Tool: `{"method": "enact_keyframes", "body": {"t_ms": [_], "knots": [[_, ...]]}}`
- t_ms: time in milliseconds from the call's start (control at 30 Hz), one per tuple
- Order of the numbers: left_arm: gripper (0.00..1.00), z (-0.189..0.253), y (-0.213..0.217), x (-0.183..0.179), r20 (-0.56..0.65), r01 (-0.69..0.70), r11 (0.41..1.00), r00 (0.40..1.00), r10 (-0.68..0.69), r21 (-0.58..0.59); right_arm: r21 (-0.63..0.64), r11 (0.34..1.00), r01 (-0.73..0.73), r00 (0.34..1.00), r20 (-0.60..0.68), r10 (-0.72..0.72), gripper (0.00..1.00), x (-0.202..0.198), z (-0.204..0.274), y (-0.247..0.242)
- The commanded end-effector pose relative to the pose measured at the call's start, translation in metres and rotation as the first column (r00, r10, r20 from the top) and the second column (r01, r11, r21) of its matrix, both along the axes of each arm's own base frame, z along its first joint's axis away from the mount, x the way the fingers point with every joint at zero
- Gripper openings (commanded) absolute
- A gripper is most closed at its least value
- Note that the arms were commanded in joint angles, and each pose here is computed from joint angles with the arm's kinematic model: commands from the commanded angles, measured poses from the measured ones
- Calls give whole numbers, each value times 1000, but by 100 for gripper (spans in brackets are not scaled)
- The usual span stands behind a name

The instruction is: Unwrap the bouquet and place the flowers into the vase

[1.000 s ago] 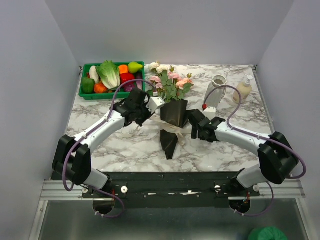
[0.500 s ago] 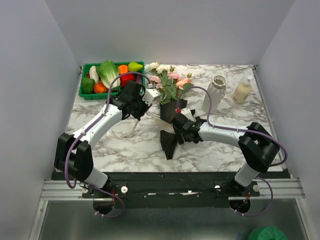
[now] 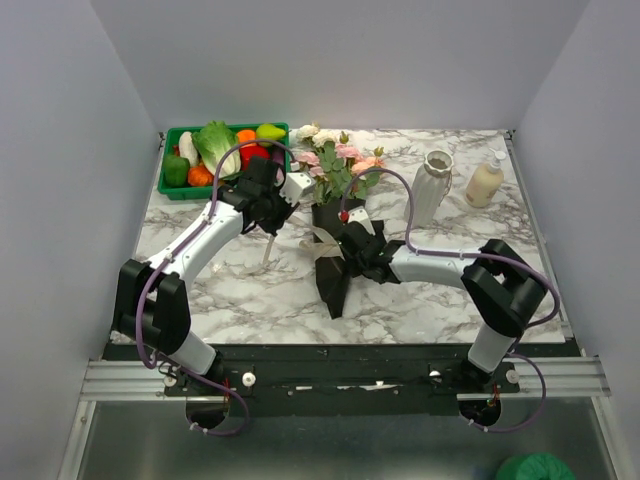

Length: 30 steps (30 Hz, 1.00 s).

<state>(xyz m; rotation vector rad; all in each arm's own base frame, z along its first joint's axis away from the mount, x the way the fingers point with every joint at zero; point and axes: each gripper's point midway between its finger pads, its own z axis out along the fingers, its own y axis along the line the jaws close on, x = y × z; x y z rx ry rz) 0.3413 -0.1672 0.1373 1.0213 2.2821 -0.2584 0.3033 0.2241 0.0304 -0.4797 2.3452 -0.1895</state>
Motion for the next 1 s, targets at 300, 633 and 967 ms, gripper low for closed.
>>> {"method": "enact_keyframes", "body": {"t_ms": [300, 633, 967], "knots": [[0, 6, 5, -4, -16, -13, 1000, 1000, 13, 4, 117, 988, 98, 990, 86, -108, 27, -2, -19, -8], [0, 14, 8, -16, -14, -18, 1000, 1000, 17, -7, 168, 970, 177, 967, 154, -203, 1, -13, 2, -37], [0, 26, 26, -20, 30, -65, 997, 997, 64, 31, 269, 833, 484, 837, 135, -530, 0, -30, 30, -85]]}}
